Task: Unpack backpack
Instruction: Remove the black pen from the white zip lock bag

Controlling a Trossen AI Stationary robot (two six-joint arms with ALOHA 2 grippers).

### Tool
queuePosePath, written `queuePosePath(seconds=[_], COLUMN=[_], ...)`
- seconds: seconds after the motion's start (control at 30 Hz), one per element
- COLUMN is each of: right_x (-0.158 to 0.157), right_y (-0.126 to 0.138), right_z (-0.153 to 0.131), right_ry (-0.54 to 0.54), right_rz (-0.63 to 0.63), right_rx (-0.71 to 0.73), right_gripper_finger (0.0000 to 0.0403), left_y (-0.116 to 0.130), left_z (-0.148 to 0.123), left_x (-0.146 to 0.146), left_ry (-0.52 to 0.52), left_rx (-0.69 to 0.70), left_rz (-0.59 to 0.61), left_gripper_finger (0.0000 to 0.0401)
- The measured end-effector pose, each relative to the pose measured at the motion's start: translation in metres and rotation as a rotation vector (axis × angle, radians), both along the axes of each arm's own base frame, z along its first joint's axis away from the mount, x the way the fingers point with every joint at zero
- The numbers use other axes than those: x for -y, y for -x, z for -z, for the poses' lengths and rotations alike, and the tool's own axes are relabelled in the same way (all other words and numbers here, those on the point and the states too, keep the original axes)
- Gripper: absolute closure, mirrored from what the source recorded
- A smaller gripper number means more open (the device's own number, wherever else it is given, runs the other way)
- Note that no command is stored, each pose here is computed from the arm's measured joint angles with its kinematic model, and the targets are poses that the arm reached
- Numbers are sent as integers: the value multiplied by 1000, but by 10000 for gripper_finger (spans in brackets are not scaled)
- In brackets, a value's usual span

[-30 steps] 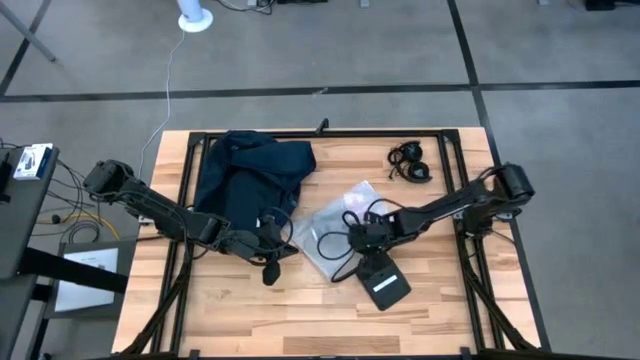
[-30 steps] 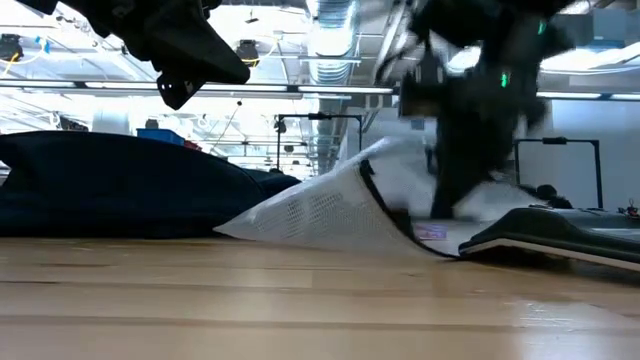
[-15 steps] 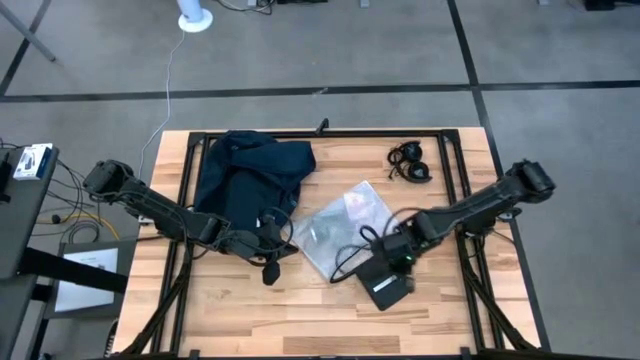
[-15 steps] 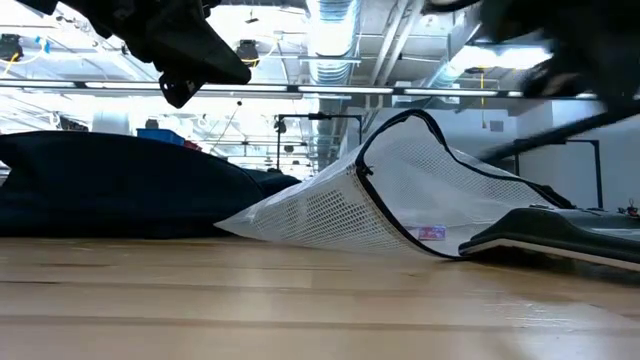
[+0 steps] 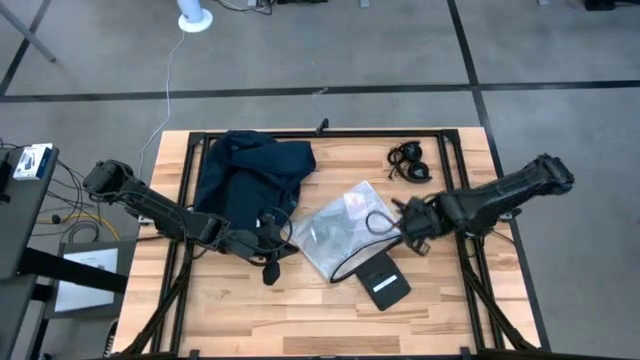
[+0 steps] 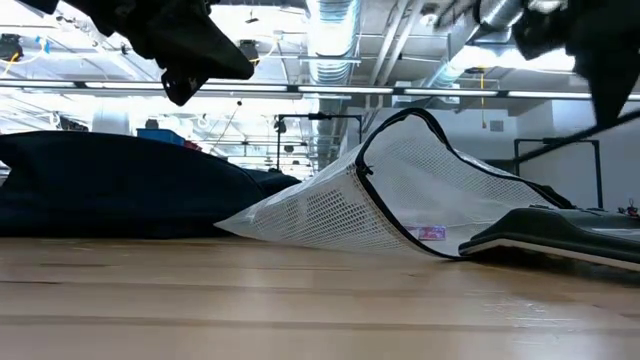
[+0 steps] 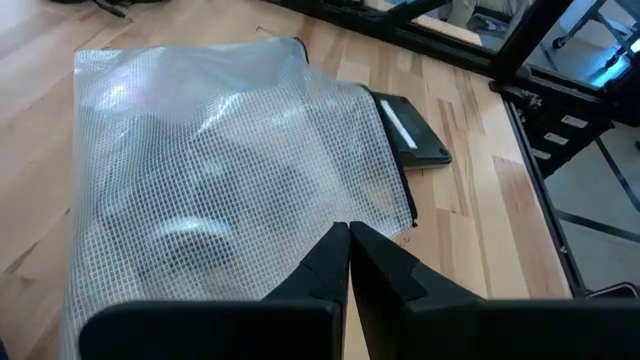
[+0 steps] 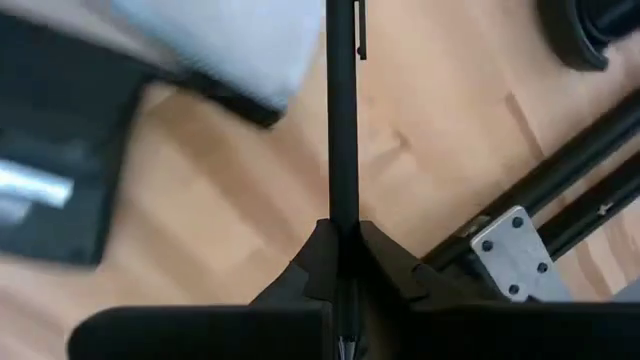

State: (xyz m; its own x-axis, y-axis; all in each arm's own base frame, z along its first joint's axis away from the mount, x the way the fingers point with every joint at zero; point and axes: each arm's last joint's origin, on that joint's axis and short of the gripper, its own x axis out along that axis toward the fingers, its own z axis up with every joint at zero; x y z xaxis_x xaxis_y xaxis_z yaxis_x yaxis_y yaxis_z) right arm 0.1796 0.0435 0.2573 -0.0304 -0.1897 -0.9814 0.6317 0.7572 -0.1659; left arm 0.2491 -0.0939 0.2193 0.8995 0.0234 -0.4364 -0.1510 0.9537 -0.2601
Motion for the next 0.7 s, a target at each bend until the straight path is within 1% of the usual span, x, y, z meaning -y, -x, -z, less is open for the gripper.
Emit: queuePosePath(seconds=[0.1, 0.23, 0.33, 0.47, 0.53, 0.6, 0.7], right_x=[28, 62, 80, 95, 100, 102, 103], right_y=[4, 4, 6, 8, 9, 10, 11], right_z=[22, 51, 67, 74, 76, 76, 76], right_ry=[48, 38, 45, 44, 49, 50, 52], right_rz=[106, 246, 301, 359, 387, 402, 404], right_rx=[50, 189, 198, 153, 136, 131, 125], right_gripper_finger=[395, 394, 391, 382, 371, 352, 313], left_y=[0, 0, 0, 0, 0, 0, 0], left_z=[0, 0, 0, -1, -2, -2, -2], left_x=[0, 0, 0, 1, 2, 2, 2], left_ry=[-8, -7, -5, 0, 1, 0, 2], left_rx=[0, 1, 1, 15, 23, 23, 25], left_rz=[5, 5, 5, 8, 14, 15, 15], left_gripper_finger=[401, 401, 401, 401, 401, 401, 401])
